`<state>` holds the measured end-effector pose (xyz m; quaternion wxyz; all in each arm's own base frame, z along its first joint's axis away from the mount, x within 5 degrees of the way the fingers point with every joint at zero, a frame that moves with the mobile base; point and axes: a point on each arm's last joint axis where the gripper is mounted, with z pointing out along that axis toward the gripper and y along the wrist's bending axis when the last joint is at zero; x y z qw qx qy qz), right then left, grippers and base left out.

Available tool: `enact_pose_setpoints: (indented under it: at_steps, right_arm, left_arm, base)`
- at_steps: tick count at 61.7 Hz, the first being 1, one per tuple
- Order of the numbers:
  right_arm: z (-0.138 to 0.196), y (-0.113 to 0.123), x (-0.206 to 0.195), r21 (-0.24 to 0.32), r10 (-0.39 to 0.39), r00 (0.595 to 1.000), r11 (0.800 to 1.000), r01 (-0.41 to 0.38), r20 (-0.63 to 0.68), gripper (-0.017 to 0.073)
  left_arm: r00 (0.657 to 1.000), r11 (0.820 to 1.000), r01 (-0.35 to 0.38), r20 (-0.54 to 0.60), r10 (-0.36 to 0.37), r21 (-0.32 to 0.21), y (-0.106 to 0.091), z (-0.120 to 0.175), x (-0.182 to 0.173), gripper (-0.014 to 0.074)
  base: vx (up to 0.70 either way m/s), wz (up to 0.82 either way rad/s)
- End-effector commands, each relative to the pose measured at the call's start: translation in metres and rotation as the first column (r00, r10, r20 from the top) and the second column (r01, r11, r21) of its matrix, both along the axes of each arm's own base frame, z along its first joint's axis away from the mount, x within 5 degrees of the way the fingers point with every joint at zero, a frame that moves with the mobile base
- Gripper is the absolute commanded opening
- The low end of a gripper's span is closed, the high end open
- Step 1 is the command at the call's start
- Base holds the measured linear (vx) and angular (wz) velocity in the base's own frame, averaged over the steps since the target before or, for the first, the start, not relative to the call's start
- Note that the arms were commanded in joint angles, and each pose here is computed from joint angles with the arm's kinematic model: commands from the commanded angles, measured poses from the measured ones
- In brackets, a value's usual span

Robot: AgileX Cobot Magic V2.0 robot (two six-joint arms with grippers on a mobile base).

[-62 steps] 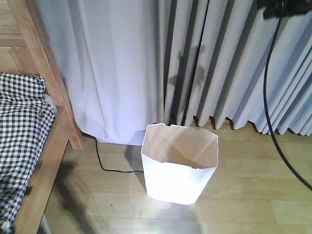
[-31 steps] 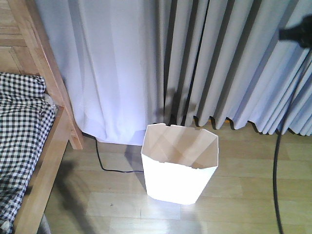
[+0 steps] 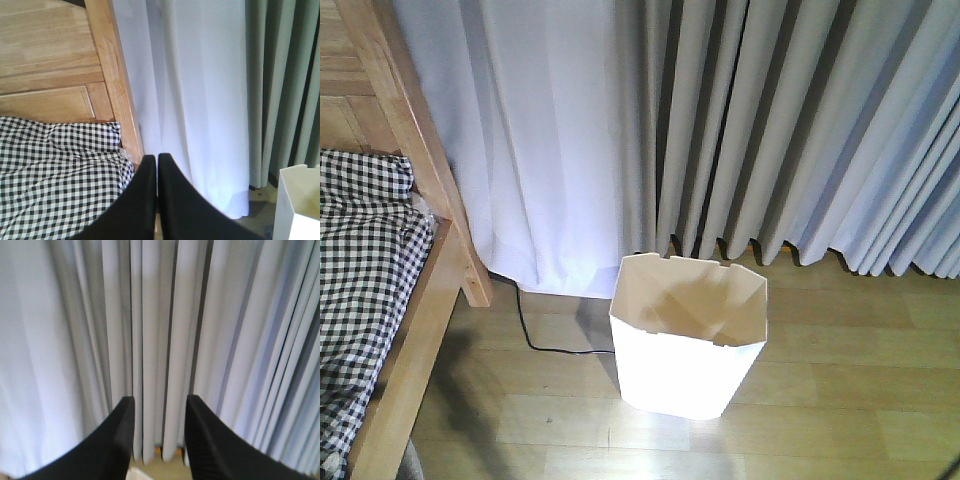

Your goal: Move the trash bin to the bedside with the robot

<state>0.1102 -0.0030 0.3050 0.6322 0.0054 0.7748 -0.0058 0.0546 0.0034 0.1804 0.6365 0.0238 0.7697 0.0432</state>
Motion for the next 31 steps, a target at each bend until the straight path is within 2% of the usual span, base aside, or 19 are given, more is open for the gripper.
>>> enact_pose_setpoints:
  at_steps: [1, 7, 16, 22, 27, 31]
  right_arm:
    - [0.011, 0.0, -0.019, 0.013, -0.016, 0.988, 1.0, 0.014, 0.153, 0.0241]
    - [0.009, 0.002, -0.038, 0.035, -0.013, 0.975, 0.999, 0.005, 0.224, 0.0241]
    - [0.011, 0.004, -0.056, 0.029, -0.007, 0.955, 1.0, -0.001, 0.296, 0.0241]
    - [0.012, 0.004, -0.058, 0.029, -0.007, 0.951, 1.0, -0.002, 0.31, 0.0241]
    - [0.012, 0.005, -0.058, 0.057, -0.008, 0.95, 0.998, -0.01, 0.312, 0.0241]
    - [0.012, 0.005, -0.058, 0.059, -0.008, 0.95, 0.998, -0.011, 0.311, 0.0241]
  left_arm:
    - [0.998, 1.0, 0.016, 0.054, -0.015, -0.011, -0.001, -0.003, 0.001, -0.0006]
    - [0.998, 1.0, 0.016, 0.054, -0.015, -0.011, -0.001, -0.003, 0.001, -0.0006]
    - [0.998, 1.0, 0.016, 0.054, -0.015, -0.011, -0.001, -0.003, 0.001, -0.0006]
    - [0.998, 1.0, 0.016, 0.054, -0.015, -0.011, -0.001, -0.003, 0.001, -0.0006]
    - [0.998, 1.0, 0.016, 0.054, -0.015, -0.011, -0.001, -0.003, 0.001, -0.0006]
    - [0.998, 1.0, 0.016, 0.054, -0.015, -0.011, -0.001, -0.003, 0.001, -0.0006]
  base:
    - [0.0, 0.0]
    - [0.0, 0.0]
    - [0.0, 0.0]
    - [0.0, 0.0]
    - [0.0, 0.0]
    - [0.0, 0.0]
